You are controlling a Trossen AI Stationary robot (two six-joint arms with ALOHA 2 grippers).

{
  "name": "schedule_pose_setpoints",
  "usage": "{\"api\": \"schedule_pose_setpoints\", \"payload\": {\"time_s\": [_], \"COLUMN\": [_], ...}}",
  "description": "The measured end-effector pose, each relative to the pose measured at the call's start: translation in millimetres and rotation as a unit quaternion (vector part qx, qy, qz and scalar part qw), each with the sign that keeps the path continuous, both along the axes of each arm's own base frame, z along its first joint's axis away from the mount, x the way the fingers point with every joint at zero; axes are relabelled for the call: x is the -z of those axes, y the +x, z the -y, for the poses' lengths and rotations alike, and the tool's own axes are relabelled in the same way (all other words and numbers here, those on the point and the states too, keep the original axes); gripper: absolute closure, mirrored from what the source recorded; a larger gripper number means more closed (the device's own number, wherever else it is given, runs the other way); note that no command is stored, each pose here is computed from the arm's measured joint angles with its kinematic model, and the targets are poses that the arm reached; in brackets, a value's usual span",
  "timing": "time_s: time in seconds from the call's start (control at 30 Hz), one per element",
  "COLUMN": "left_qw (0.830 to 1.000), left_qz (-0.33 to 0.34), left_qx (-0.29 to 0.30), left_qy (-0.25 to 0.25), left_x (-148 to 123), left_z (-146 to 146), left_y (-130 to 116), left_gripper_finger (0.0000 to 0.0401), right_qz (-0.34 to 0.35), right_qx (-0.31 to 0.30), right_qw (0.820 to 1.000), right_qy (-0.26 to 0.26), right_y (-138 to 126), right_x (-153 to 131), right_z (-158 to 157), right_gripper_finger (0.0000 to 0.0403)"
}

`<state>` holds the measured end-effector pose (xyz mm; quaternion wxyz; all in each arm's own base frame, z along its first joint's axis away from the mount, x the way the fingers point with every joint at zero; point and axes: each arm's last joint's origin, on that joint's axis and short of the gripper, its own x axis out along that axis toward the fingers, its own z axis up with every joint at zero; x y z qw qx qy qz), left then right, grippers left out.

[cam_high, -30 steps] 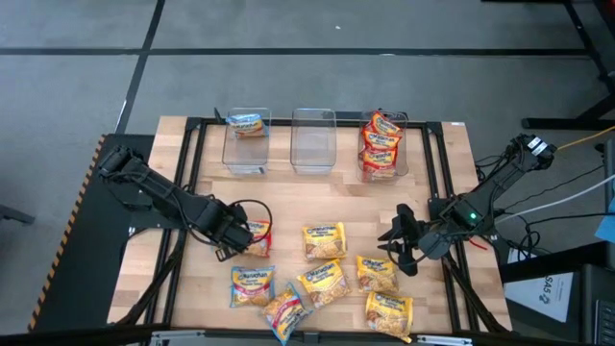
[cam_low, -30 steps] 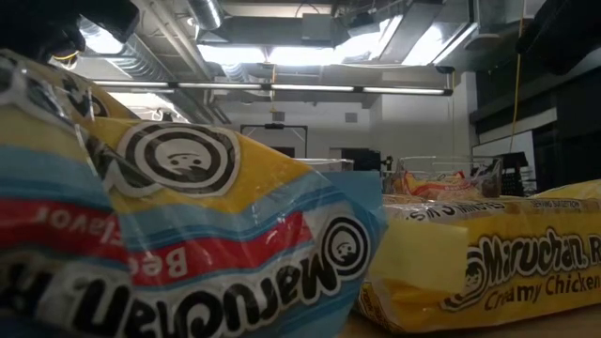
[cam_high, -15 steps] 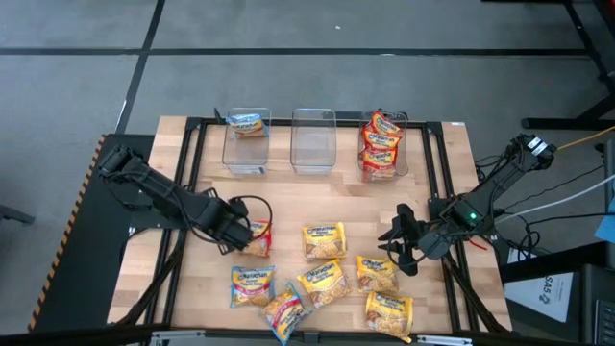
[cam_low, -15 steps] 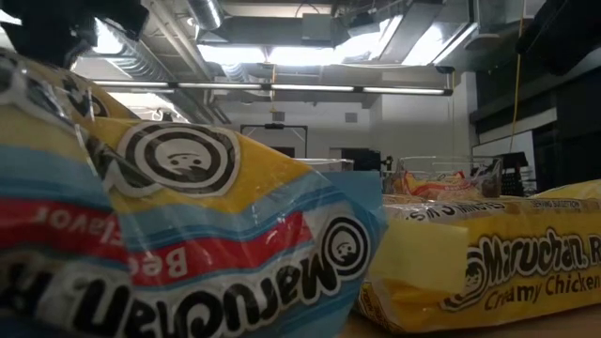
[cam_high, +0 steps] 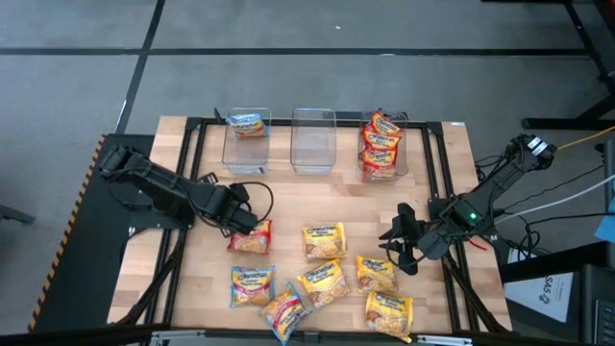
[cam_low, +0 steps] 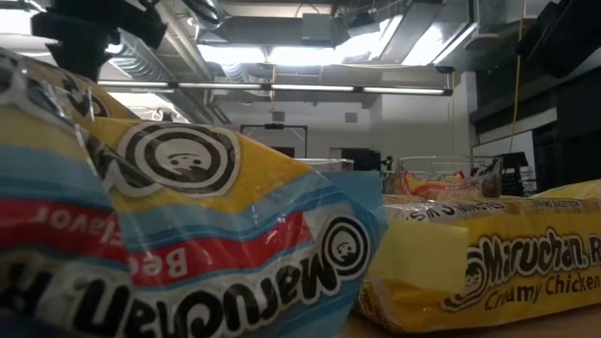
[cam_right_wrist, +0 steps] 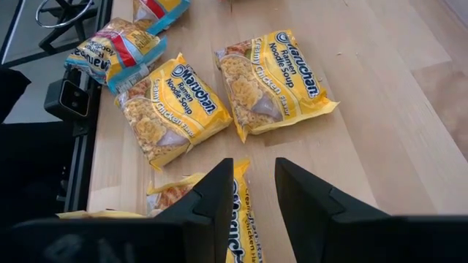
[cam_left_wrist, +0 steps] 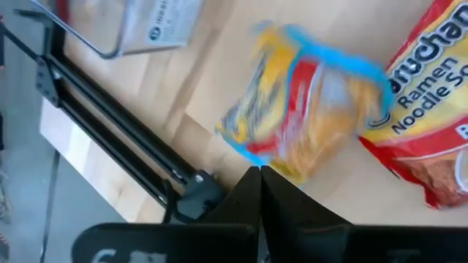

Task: Sort Maruchan noodles
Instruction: Put the blue noodle pack into the left transparent bin, then put the blue noodle pack into the transparent bin

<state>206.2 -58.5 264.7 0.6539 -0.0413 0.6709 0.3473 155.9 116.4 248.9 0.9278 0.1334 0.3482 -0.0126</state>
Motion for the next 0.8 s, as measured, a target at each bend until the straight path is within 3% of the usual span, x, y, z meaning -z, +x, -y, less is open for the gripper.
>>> {"api": "schedule_pose_setpoints", "payload": {"time_s": [0.4, 0.57, 0.8], "left_qw": [0.998, 0.997, 0.992], "left_qz": [0.048, 0.002, -0.070], "left_qx": [-0.006, -0.020, -0.081], "left_qy": [-0.032, -0.069, -0.073], "left_x": [-29, -12, 31], "left_z": [-9, -8, -12], "left_y": [14, 7, -11], "left_gripper_finger": [0.0401, 0.0392, 0.0325], "right_qz": [0.001, 0.001, 0.001], "right_qx": [0.000, 0.000, 0.000], "right_qw": [1.000, 1.000, 1.000], "right_qy": [0.000, 0.001, 0.001], "right_y": [0, 0, 0], "right_x": [0, 0, 0], "right_z": [0, 0, 0], "right_gripper_finger": [0.0297, 0.0297, 0.0297]}}
